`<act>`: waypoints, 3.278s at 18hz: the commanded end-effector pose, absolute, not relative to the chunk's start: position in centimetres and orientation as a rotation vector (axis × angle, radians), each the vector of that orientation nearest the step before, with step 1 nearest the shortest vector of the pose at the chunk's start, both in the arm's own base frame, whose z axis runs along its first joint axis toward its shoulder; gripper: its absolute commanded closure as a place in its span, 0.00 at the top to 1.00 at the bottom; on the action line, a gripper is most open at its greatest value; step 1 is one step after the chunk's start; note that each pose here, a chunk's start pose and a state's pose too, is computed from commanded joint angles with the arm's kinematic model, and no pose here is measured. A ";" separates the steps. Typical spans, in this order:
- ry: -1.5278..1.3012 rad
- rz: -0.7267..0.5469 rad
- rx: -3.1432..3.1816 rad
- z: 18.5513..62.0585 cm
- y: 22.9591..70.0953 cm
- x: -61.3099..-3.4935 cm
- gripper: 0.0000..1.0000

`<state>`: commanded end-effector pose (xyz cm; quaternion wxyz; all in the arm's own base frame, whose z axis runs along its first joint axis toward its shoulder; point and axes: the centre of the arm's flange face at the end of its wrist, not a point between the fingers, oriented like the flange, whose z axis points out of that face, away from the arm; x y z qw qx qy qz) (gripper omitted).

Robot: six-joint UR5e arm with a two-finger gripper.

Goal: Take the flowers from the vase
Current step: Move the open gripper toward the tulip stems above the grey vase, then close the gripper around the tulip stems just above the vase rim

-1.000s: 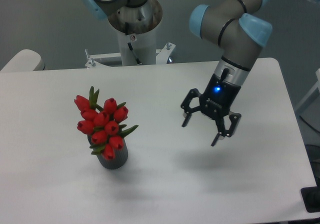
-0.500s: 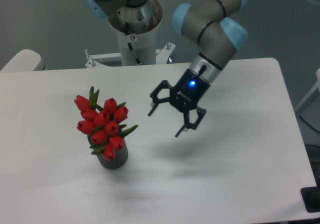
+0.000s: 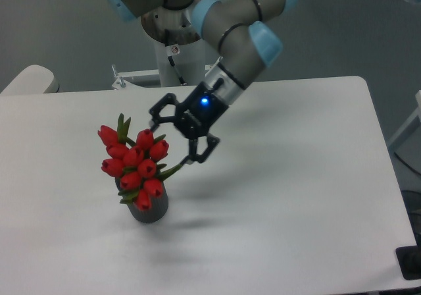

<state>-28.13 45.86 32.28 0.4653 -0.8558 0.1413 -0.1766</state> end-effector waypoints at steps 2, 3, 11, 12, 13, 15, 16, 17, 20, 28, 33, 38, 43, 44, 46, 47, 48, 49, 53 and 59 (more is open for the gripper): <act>0.353 -0.433 -2.102 32.1 46.1 -28.4 1.00; 0.352 -0.434 -2.103 31.9 46.2 -28.5 1.00; 0.387 -0.418 -2.090 31.6 47.8 -29.2 1.00; 0.390 -0.424 -2.091 31.4 48.0 -29.0 1.00; 0.390 -0.424 -2.091 31.4 48.0 -29.1 1.00; 0.396 -0.433 -2.091 31.3 48.2 -28.6 1.00; 0.407 -0.441 -2.090 31.2 48.6 -28.1 1.00; 0.413 -0.445 -2.090 31.2 48.8 -27.8 1.00; 0.415 -0.452 -2.091 30.6 49.0 -27.8 1.00; 0.406 -0.434 -2.086 31.1 48.7 -28.7 0.48; 0.398 -0.427 -2.085 31.3 48.4 -29.0 0.36; 0.390 -0.421 -2.082 31.5 48.2 -29.3 0.30; 0.395 -0.421 -2.081 31.5 48.2 -29.2 0.20; 0.396 -0.419 -2.080 31.6 48.2 -29.1 0.16; 0.398 -0.420 -2.080 31.6 48.3 -29.1 0.13; 0.396 -0.419 -2.080 31.6 48.2 -29.1 0.13; 0.396 -0.419 -2.080 31.6 48.2 -29.1 0.13; 0.397 -0.418 -2.080 31.7 48.3 -29.2 0.12; 0.382 -0.406 -2.066 32.7 48.2 -30.0 0.12; 0.333 -0.395 -2.023 35.5 47.4 -30.7 0.12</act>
